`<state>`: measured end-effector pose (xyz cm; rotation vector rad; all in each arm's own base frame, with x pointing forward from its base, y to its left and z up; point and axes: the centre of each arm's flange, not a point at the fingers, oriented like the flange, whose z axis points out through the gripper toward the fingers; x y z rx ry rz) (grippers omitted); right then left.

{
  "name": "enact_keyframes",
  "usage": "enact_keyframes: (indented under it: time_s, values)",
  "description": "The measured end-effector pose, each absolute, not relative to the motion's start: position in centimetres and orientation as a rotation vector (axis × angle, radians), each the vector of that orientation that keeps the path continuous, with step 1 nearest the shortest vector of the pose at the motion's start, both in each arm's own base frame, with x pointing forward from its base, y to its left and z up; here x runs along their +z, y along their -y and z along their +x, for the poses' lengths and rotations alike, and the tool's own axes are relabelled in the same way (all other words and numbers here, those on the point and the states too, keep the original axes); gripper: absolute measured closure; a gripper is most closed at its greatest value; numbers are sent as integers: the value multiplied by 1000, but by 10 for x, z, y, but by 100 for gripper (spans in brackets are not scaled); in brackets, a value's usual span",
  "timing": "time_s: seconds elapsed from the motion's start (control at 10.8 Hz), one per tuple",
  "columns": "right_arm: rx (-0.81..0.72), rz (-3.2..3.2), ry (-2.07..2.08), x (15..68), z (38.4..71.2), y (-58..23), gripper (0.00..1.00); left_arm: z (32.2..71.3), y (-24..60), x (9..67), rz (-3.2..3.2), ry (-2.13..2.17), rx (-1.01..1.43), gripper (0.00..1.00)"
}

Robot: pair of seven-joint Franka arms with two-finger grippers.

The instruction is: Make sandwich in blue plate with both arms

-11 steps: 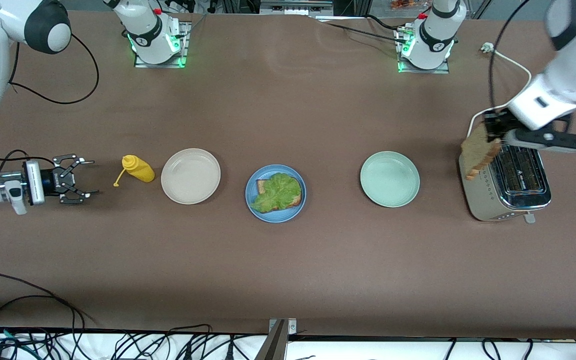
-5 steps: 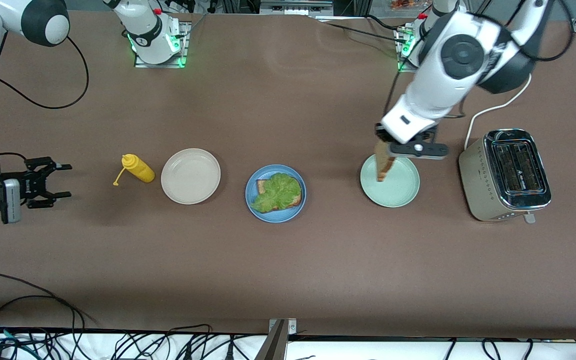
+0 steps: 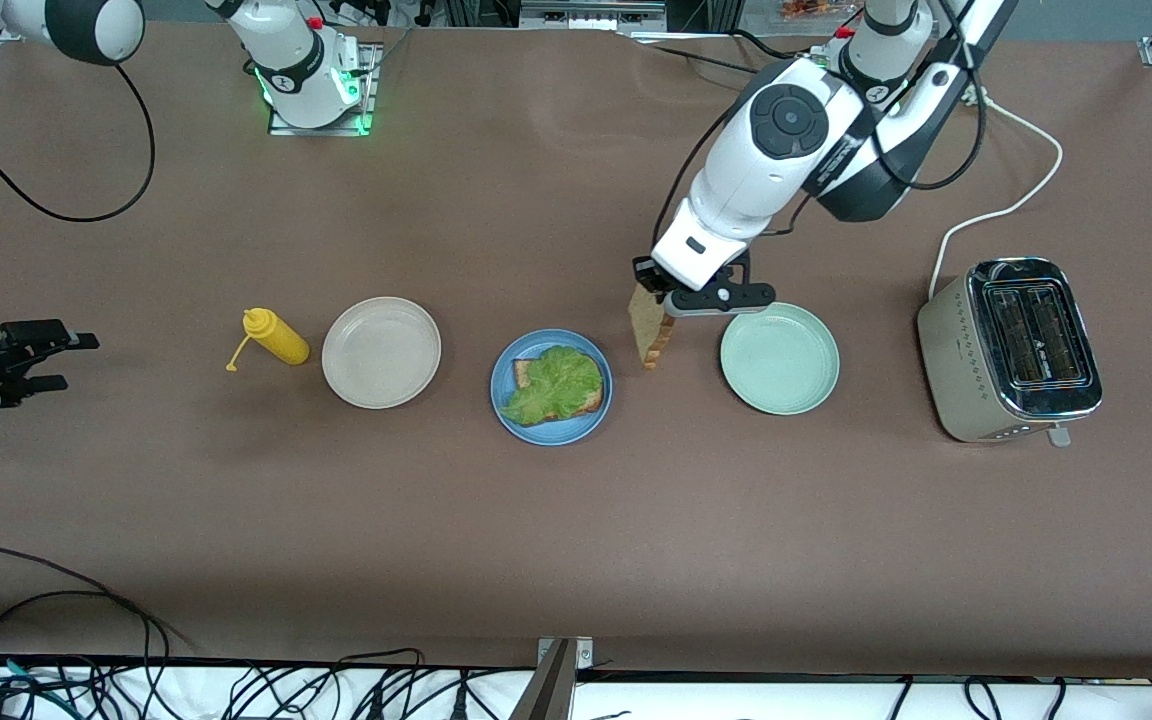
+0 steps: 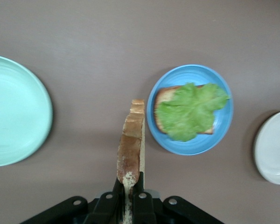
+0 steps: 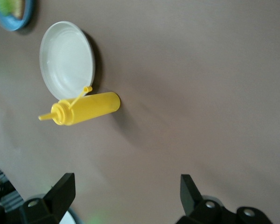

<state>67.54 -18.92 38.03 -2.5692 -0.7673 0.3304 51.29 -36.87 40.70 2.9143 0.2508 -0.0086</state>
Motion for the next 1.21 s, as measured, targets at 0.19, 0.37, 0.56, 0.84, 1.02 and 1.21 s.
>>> enact_keyframes:
  time_s: [0.19, 0.37, 0.56, 0.84, 1.02, 1.21]
  values:
    - [433, -2749, 638, 425, 677, 154, 0, 520, 385, 395, 2826, -319, 15, 91]
    - [480, -2844, 470, 447, 675, 134, 0, 529, 396, 380, 2737, -350, 53, 91]
    - [549, -2934, 121, 458, 670, 130, 0, 538, 409, 362, 2660, -368, 32, 91]
    - [570, -2989, -144, 469, 670, 114, 0, 552, 434, 345, 2570, -377, -62, 91]
    - [586, -3053, -127, 476, 671, 88, 0, 558, 439, 339, 2552, -225, -51, 91]
    - [519, -3078, -132, 491, 662, 82, 0, 564, 435, 333, 2491, -189, -99, 91]
